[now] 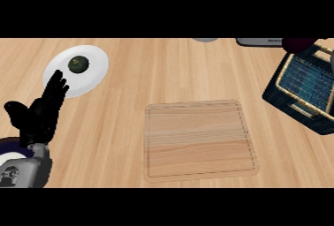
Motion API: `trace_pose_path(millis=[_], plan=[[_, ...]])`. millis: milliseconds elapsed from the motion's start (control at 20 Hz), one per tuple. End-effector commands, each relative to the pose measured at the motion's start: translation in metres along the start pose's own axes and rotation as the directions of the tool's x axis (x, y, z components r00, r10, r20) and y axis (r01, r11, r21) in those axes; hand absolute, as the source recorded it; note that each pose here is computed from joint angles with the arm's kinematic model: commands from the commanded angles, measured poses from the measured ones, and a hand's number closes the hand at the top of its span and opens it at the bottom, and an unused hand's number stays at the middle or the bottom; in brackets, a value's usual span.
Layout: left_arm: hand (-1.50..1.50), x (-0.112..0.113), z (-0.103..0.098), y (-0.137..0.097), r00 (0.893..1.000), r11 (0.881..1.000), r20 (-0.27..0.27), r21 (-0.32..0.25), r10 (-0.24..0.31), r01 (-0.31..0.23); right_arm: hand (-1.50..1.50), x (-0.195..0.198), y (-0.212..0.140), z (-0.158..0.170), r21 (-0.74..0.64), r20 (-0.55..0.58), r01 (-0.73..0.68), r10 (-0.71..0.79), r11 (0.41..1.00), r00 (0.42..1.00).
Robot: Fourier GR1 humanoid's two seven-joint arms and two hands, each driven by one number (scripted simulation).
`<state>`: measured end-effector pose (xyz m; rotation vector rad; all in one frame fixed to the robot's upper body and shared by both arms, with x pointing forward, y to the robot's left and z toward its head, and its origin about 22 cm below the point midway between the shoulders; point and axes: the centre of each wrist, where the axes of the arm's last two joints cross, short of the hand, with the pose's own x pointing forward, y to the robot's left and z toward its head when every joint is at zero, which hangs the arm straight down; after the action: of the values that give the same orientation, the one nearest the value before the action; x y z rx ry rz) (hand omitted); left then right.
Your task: Pick the eggplant from the cutting board and place it in the basket
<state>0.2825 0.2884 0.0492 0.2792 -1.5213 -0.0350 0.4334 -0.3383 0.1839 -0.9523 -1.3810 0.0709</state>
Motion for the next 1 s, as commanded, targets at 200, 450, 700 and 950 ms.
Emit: trace_pose_path(millis=[200, 450, 700, 950], plan=[[0.0, 0.001, -0.005, -0.005, 1.0, 1.0, 0.006, 0.002, -0.002, 0.002, 1.5, -0.028, -0.021, -0.006, -0.063, 0.202, -0.472, 0.474, 0.88, 0.857], [0.0, 0.0, -0.007, -0.014, 1.0, 1.0, 0.011, -0.014, -0.005, 0.006, 1.5, -0.016, -0.034, -0.013, -0.22, 0.296, -0.587, 0.627, 0.779, 0.721], [0.0, 0.003, -0.003, -0.012, 1.0, 0.999, 0.003, -0.038, -0.002, 0.003, 1.5, -0.021, -0.026, -0.02, -0.261, 0.298, -0.622, 0.675, 0.738, 0.675], [0.0, 0.002, -0.003, 0.003, 1.0, 1.0, 0.006, -0.029, 0.004, -0.004, 1.5, -0.016, 0.001, -0.017, -0.23, 0.262, -0.646, 0.686, 0.728, 0.679]])
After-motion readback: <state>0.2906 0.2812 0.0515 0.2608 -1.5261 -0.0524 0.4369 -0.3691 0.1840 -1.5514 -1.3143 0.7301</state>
